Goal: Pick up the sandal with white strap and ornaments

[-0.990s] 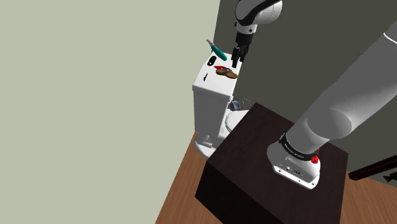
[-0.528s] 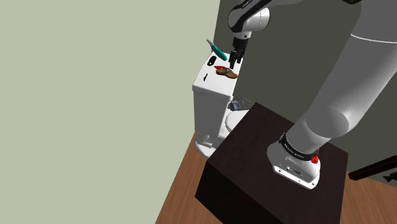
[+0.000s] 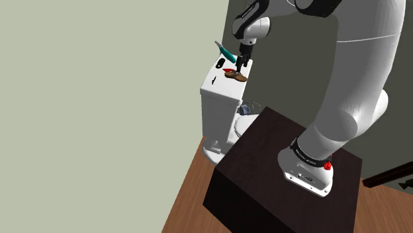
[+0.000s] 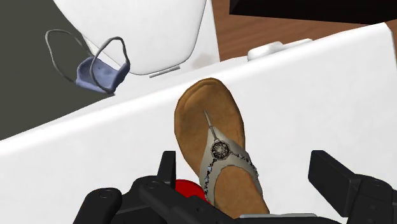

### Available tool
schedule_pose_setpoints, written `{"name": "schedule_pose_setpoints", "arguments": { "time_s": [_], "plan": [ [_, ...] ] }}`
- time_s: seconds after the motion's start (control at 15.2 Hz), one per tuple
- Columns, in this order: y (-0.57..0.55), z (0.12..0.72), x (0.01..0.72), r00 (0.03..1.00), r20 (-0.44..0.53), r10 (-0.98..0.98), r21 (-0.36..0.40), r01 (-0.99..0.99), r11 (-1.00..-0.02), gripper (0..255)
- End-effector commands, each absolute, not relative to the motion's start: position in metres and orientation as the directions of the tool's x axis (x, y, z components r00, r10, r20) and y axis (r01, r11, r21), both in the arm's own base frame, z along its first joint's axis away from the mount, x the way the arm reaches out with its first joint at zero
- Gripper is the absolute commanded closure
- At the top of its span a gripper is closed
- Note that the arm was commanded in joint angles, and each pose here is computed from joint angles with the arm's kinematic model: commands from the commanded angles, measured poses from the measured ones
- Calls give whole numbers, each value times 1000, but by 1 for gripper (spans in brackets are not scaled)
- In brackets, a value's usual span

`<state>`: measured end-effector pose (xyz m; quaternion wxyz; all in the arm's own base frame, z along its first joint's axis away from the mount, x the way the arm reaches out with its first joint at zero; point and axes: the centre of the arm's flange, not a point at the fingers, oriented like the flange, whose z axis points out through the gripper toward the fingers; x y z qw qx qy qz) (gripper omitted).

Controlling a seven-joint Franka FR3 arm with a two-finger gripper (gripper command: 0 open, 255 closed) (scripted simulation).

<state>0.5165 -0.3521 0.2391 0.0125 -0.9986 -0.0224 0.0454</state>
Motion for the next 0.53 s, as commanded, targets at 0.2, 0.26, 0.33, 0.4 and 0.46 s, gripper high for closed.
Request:
{"name": "schedule_pose_setpoints", "arguments": {
  "time_s": [0.2,0.26,0.33,0.4,0.46],
  "plan": [
    [-355,210,519,995,-89,47,-26,44,-999,0],
    [-355,205,519,995,-89,47,-26,44,-999,0],
    [-355,199,519,995,-89,47,-26,44,-999,0],
    [-355,196,519,995,-89,47,-26,44,-999,0],
    [-355,196,519,995,-89,47,-26,44,-999,0]
  ]
}}
